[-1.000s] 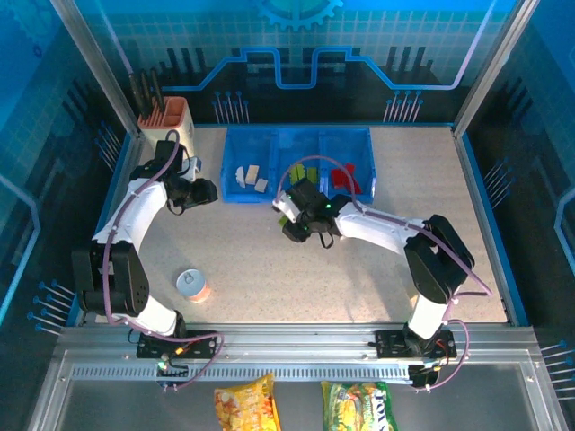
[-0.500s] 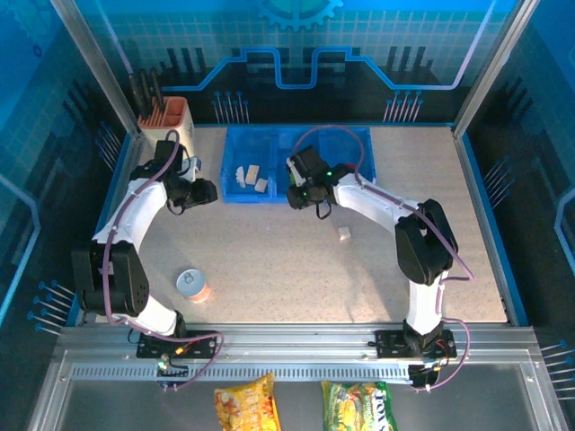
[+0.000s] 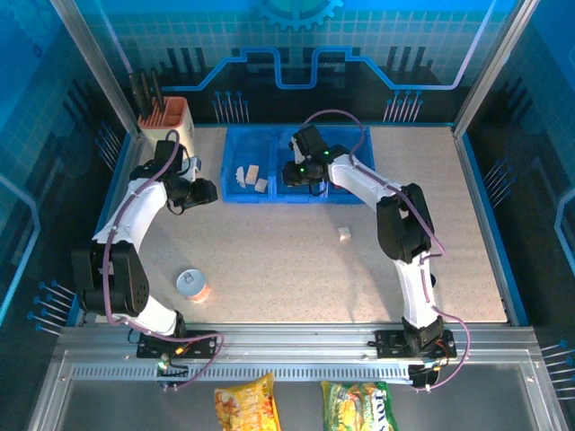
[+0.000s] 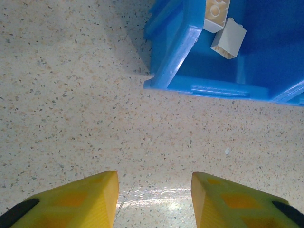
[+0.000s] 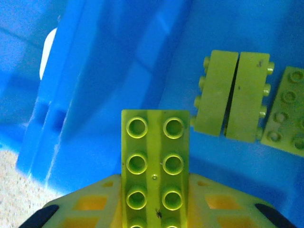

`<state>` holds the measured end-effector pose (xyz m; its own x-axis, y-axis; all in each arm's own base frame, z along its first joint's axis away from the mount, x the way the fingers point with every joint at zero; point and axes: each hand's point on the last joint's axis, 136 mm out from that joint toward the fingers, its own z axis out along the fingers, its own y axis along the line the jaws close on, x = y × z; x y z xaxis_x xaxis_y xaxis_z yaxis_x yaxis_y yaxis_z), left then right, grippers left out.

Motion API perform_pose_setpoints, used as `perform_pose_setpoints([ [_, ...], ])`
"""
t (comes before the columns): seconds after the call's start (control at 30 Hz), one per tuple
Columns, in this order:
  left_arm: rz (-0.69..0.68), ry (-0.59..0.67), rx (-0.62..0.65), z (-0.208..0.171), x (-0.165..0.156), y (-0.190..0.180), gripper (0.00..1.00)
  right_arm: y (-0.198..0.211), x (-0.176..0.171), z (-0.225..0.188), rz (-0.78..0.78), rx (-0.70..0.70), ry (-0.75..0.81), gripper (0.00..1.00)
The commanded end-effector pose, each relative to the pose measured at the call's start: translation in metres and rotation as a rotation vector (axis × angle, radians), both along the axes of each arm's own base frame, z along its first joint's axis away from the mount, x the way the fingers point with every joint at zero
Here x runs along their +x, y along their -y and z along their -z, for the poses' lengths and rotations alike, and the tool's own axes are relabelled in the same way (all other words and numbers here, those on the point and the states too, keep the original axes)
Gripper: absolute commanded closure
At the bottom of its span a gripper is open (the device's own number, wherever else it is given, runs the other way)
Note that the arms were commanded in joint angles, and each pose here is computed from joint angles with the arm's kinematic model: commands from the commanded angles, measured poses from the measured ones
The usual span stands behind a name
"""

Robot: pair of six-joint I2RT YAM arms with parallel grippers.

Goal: Sort the legos into containers by color
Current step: Place the lego in the container.

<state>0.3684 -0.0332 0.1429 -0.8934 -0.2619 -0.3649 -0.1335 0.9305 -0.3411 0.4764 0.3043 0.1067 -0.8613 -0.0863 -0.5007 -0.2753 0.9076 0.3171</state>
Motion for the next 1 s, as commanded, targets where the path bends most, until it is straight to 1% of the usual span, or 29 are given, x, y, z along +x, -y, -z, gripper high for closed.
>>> perform_pose_setpoints([
  [0.0, 0.015, -0.013, -0.015, 0.002, -0.002, 0.000, 0.55, -0.008, 0.016, 0.003, 0.029, 0.073, -0.024, 0.68],
  [0.13, 0.016, -0.015, -0.015, 0.003, -0.002, 0.001, 0.55, -0.009, 0.028, 0.014, 0.053, 0.092, -0.046, 0.68],
  [0.2, 0.017, -0.014, -0.013, 0.002, -0.002, 0.000, 0.55, -0.010, 0.033, 0.013, 0.055, 0.106, -0.048, 0.67],
  [0.27, 0.015, -0.015, -0.009, 0.003, -0.002, -0.001, 0.55, -0.009, 0.036, 0.026, 0.062, 0.104, -0.064, 0.66],
  [0.43, 0.013, -0.023, -0.013, 0.005, -0.002, 0.000, 0.55, -0.011, 0.043, 0.032, 0.068, 0.139, -0.077, 0.64],
  [0.6, 0.014, -0.024, -0.014, 0.006, -0.001, 0.000, 0.55, -0.012, 0.047, 0.029, 0.064, 0.143, -0.073, 0.59],
  [0.8, 0.013, -0.027, -0.015, 0.007, -0.001, 0.000, 0.55, -0.012, 0.046, 0.015, 0.057, 0.145, -0.057, 0.56],
  [0.97, 0.014, -0.028, -0.017, 0.007, -0.001, 0.001, 0.55, -0.006, 0.042, 0.002, 0.056, 0.120, -0.043, 0.56],
])
